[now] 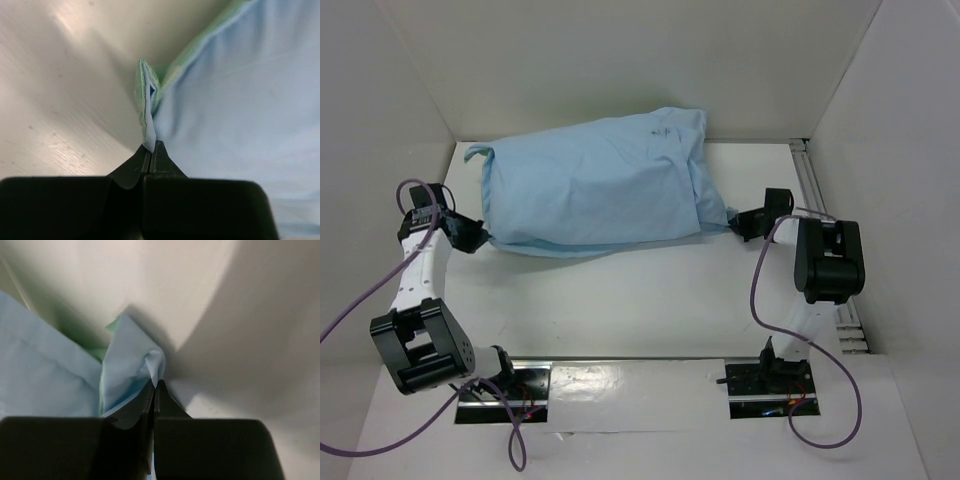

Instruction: Put the pillow into the pillowcase

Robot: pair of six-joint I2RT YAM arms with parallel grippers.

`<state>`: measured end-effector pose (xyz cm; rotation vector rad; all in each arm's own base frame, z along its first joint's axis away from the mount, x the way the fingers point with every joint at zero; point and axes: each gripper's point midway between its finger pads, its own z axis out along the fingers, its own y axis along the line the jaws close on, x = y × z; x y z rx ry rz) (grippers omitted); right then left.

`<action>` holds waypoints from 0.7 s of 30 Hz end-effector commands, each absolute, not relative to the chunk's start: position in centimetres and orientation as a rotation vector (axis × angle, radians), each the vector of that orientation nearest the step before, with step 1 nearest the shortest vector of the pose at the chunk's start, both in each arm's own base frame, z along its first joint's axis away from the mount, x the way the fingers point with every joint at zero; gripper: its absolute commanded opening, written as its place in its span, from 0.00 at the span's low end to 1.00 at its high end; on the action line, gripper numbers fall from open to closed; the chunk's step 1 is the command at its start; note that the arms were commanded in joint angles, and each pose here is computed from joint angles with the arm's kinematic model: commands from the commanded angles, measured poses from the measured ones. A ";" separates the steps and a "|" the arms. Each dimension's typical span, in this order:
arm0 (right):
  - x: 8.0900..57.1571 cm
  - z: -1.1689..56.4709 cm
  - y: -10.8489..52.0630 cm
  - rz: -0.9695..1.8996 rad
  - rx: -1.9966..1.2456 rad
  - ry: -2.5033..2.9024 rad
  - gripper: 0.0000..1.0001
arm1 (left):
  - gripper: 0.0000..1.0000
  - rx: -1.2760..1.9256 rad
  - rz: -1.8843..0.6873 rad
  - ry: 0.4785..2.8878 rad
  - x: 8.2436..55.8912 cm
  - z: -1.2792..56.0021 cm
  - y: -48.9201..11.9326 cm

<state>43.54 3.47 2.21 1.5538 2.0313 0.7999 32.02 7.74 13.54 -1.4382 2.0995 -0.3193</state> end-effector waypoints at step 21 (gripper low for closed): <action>30.8 47.4 -10.9 0.089 0.890 1.290 0.00 | 0.00 -1.054 -0.631 1.402 32.1 49.1 11.5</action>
